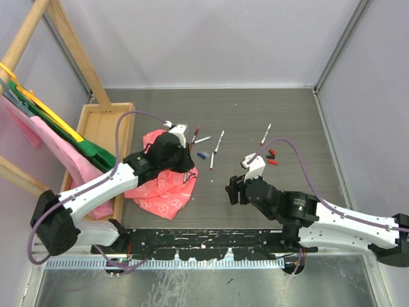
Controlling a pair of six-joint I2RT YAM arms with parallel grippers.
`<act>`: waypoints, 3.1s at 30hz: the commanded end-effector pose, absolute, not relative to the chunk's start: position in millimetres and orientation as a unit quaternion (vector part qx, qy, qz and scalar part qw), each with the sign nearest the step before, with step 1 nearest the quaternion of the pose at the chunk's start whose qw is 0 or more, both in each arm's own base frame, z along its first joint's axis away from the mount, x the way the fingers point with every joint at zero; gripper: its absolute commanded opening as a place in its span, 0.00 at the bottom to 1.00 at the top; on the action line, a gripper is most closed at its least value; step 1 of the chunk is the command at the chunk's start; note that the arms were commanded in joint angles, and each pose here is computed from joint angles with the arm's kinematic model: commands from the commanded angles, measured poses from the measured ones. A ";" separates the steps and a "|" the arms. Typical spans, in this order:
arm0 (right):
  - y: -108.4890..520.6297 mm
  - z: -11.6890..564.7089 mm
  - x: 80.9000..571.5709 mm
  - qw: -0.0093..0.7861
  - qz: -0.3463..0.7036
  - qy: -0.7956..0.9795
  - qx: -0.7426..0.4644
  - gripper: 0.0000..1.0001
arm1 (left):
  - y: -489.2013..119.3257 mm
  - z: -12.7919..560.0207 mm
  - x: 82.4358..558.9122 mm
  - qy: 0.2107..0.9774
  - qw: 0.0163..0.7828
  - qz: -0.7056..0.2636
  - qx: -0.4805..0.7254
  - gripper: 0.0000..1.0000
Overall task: Insert the pens into the pen caps
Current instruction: Place the pen at the center of the board.
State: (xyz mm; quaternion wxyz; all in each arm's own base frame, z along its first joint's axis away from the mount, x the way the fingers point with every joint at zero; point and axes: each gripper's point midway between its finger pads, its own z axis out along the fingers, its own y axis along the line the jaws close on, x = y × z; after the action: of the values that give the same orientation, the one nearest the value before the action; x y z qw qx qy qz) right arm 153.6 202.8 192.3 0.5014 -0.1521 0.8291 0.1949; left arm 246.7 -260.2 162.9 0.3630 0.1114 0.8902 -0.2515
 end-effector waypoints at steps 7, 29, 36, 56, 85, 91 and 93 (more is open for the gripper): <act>188.5 154.2 184.9 0.425 0.208 0.879 -0.067 0.67 | -326.1 190.0 285.8 0.875 0.403 -0.245 0.108 0.00; 148.3 139.6 210.1 0.399 0.213 0.892 0.013 0.68 | -321.2 79.5 253.6 0.942 0.320 -0.095 0.040 0.00; 151.1 138.1 208.8 0.396 0.218 0.892 0.001 0.68 | -320.5 53.3 260.2 0.950 0.298 -0.084 0.032 0.00; 157.7 135.9 203.3 0.389 0.241 0.889 -0.006 0.68 | -316.5 26.8 269.1 0.959 0.275 -0.057 0.031 0.15; 152.5 162.7 217.7 0.420 0.224 0.879 0.010 0.68 | -314.2 135.2 271.8 0.930 0.337 -0.139 0.054 0.29; 152.6 165.3 233.4 0.415 0.201 0.886 0.040 0.69 | -300.3 154.9 270.4 0.916 0.339 -0.198 0.086 0.28; 154.4 165.2 240.3 0.415 0.197 0.887 0.050 0.69 | -289.1 162.8 270.8 0.910 0.346 -0.206 0.098 0.28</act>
State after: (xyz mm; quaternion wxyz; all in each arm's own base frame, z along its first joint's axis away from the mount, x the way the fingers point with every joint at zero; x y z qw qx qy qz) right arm 218.3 152.1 140.7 0.3834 0.0153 0.9022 0.1971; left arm 266.9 -297.7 135.4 0.3213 0.0631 0.9307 -0.1632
